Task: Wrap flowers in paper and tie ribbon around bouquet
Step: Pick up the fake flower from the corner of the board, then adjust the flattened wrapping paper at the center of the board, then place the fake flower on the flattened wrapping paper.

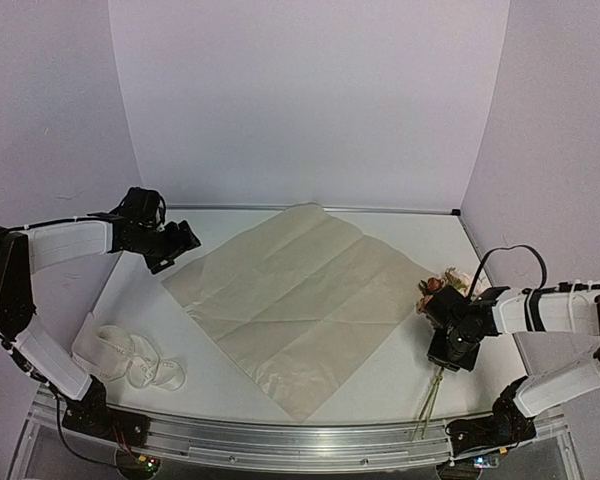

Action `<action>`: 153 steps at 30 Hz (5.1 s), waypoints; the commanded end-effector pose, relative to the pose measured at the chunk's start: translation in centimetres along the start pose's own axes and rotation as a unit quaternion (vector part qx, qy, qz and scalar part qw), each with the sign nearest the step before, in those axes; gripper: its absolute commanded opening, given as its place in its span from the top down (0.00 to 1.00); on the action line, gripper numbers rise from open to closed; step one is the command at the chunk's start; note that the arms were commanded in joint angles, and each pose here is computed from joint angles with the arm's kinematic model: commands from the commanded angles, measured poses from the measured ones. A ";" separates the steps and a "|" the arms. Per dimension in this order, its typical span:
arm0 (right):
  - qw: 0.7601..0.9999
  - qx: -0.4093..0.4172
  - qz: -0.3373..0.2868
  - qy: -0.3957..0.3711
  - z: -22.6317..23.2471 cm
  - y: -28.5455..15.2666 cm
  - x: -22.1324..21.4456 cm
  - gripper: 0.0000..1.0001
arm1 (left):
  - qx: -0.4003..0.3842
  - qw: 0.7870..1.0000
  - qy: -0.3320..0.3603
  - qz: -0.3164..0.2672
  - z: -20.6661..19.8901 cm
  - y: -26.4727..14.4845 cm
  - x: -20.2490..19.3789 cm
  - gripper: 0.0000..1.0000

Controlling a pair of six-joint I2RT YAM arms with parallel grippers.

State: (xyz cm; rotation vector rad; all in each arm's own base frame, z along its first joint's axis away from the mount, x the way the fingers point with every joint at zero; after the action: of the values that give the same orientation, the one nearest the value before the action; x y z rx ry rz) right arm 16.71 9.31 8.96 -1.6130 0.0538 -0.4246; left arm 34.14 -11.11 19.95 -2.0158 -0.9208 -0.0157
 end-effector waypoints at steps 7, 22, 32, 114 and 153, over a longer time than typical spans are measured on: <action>0.991 -0.024 -0.075 -0.112 -0.6 -6.8 2.9 1.00 | -0.029 0.999 0.017 0.014 -1.8 0.0 0.6 0.11; 0.973 0.103 -0.105 -0.175 9.7 -12.7 11.1 1.00 | -0.065 0.996 0.012 0.063 -1.7 1.6 -0.6 0.12; 0.958 0.178 -0.112 -0.193 14.0 -12.3 12.8 1.00 | -0.169 0.971 0.066 0.158 -7.1 4.1 -5.5 0.14; 0.898 0.418 -0.061 -0.119 33.3 -3.6 21.4 1.00 | -0.040 0.971 0.095 0.215 -2.7 7.0 -9.4 0.55; 0.940 0.120 -0.200 -0.251 34.9 -2.4 17.9 1.00 | 0.029 0.961 0.071 0.266 2.2 10.4 -9.9 0.59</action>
State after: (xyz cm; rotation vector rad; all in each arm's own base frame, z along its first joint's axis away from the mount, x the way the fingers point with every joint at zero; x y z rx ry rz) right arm 41.74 36.31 13.11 -1.4511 -0.6248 -0.1509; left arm 33.29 -19.54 9.59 -2.1751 -0.3060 0.1120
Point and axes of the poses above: each gripper's point midway between its finger pads, its own y axis out along the fingers, its own z axis along the line the jaws close on, x = y × z, the point moved 9 cm from there along -y, back along the fingers, and after that the axes turned 10 degrees about -y, right-handed, at the moved point
